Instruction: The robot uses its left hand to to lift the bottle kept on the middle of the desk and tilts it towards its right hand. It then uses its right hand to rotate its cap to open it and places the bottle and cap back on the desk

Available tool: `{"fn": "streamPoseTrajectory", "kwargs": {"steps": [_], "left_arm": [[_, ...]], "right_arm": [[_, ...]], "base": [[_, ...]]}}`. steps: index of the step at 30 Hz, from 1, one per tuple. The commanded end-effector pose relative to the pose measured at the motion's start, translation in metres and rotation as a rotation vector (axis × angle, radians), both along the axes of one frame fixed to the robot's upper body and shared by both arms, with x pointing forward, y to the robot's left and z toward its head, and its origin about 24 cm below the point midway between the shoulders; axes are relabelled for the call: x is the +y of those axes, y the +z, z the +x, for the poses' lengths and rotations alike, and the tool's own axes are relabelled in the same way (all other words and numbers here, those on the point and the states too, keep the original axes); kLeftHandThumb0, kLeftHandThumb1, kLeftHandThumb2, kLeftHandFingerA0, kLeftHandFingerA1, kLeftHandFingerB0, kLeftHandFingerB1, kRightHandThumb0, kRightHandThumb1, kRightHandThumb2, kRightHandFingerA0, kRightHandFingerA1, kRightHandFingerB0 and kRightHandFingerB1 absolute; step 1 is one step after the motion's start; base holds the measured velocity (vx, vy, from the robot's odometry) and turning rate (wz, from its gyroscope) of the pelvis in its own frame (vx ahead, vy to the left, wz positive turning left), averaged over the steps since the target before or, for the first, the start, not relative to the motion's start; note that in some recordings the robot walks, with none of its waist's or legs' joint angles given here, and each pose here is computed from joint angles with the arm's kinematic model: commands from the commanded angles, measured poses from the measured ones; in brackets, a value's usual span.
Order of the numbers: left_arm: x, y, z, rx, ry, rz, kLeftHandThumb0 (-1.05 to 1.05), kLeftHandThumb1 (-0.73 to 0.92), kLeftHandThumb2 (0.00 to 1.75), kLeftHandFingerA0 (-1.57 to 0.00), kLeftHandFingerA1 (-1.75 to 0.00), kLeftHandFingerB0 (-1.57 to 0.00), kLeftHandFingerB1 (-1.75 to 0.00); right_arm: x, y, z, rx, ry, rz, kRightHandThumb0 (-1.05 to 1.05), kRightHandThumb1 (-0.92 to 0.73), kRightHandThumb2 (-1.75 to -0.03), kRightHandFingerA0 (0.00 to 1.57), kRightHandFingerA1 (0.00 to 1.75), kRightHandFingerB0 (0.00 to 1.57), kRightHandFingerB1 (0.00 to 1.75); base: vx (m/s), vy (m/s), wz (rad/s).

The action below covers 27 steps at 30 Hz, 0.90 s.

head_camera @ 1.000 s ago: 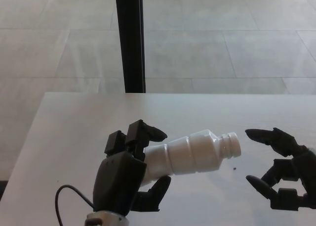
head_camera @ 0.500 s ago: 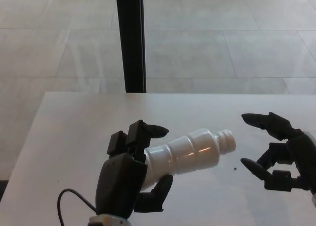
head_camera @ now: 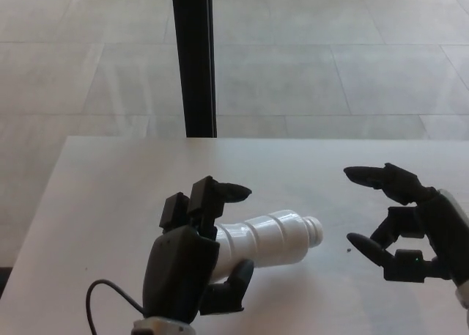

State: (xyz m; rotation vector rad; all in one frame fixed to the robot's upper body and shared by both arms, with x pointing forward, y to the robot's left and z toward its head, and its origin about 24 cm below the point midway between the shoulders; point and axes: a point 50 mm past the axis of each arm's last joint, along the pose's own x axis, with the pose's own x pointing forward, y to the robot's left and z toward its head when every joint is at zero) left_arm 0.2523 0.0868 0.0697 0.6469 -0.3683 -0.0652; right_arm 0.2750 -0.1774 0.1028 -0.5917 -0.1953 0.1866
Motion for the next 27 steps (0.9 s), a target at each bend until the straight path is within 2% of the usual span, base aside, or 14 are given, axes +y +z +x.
{"fn": "streamPoseTrajectory", "kwargs": {"steps": [1,6,10,13,14,15,16,17,19,20,21,22,23,27], "left_arm": [[0.001,0.004,0.001,-0.04,-0.003,-0.008,0.12,0.56,1.45,-1.16,-1.75,-1.04,-1.58],[0.002,0.0,-0.002,-0.038,-0.011,0.0,0.12,0.55,1.41,-1.19,-1.75,-1.06,-1.57],[0.0,0.0,-0.002,-0.038,-0.006,0.006,0.08,0.57,1.38,-1.17,-1.75,-1.03,-1.56],[0.0,0.001,-0.002,-0.041,-0.013,-0.011,0.09,0.57,1.44,-1.18,-1.75,-1.05,-1.57],[0.001,0.002,-0.003,-0.024,-0.011,0.006,0.14,0.52,1.4,-1.02,-1.75,-0.87,-1.74],[0.001,0.002,-0.001,-0.016,-0.012,0.008,0.05,0.56,1.35,-1.13,-1.75,-1.0,-1.56],[0.002,0.003,0.0,-0.012,-0.013,0.009,0.05,0.56,1.35,-1.13,-1.75,-1.0,-1.56],[0.004,-0.001,0.001,0.151,-0.012,0.077,0.19,0.56,1.42,-1.14,-1.75,-0.98,-1.52],[0.007,-0.005,0.0,0.27,-0.055,0.184,0.21,0.6,1.2,-1.15,-1.65,-0.97,-1.41],[0.011,-0.009,-0.002,0.3,-0.083,0.275,0.29,0.52,1.2,-0.97,-1.7,-0.91,-1.44],[0.014,-0.013,-0.004,0.331,-0.097,0.32,0.27,0.5,1.23,-0.96,-1.68,-0.92,-1.42],[0.016,-0.015,-0.005,0.344,-0.102,0.335,0.22,0.45,1.3,-1.1,-1.63,-1.0,-1.38],[0.018,-0.016,-0.006,0.346,-0.109,0.358,0.21,0.47,1.28,-1.01,-1.68,-0.94,-1.39],[0.025,-0.013,-0.008,0.354,-0.104,0.415,0.19,0.52,1.19,-0.96,-1.7,-0.89,-1.39]], "right_arm": [[-0.001,0.005,-0.001,-0.024,0.032,-0.017,-0.5,-0.59,-0.59,0.93,1.09,0.43,0.35],[-0.003,-0.005,-0.005,0.01,0.022,0.011,-0.45,-0.58,-0.59,0.92,1.18,0.47,0.37],[-0.005,-0.009,-0.008,0.028,0.013,0.017,-0.45,-0.59,-0.58,0.93,1.13,0.48,0.38],[-0.007,-0.012,-0.009,0.033,0.01,0.023,-0.45,-0.59,-0.58,0.93,1.1,0.49,0.38],[-0.007,-0.012,-0.009,0.038,0.008,0.025,-0.46,-0.59,-0.59,0.93,1.09,0.5,0.38],[-0.008,-0.011,-0.008,0.035,0.004,0.029,-0.47,-0.59,-0.58,0.94,1.1,0.5,0.38],[-0.008,-0.011,-0.007,0.034,0.002,0.03,-0.47,-0.59,-0.58,0.94,1.1,0.5,0.38],[-0.009,-0.012,-0.008,0.036,-0.003,0.046,-0.47,-0.59,-0.58,0.93,1.13,0.51,0.39],[-0.009,-0.012,-0.011,0.036,-0.003,0.032,-0.47,-0.59,-0.58,0.92,1.12,0.51,0.4],[-0.01,-0.012,-0.012,0.037,-0.004,0.025,-0.46,-0.6,-0.59,0.91,1.1,0.51,0.39],[-0.011,-0.012,-0.013,0.042,-0.009,0.027,-0.46,-0.59,-0.59,0.91,1.1,0.51,0.4],[-0.012,-0.012,-0.013,0.043,-0.013,0.037,-0.46,-0.59,-0.58,0.91,1.09,0.52,0.39],[-0.013,-0.012,-0.012,0.041,-0.02,0.032,-0.47,-0.59,-0.59,0.92,1.08,0.52,0.39],[-0.017,-0.007,-0.009,0.022,-0.033,0.01,-0.46,-0.59,-0.59,0.91,1.08,0.52,0.38]], "base": [[0.0,0.0,0.0],[0.0,0.0,0.0],[0.0,0.0,0.0],[0.0,0.0,0.0],[0.0,0.0,0.0],[0.0,0.0,0.0],[0.0,0.0,0.0],[0.0,0.0,0.0],[0.0,0.0,0.0],[0.0,0.0,0.0],[0.0,0.0,0.0],[0.0,0.0,0.0],[0.0,0.0,0.0],[0.0,0.0,0.0]]}}
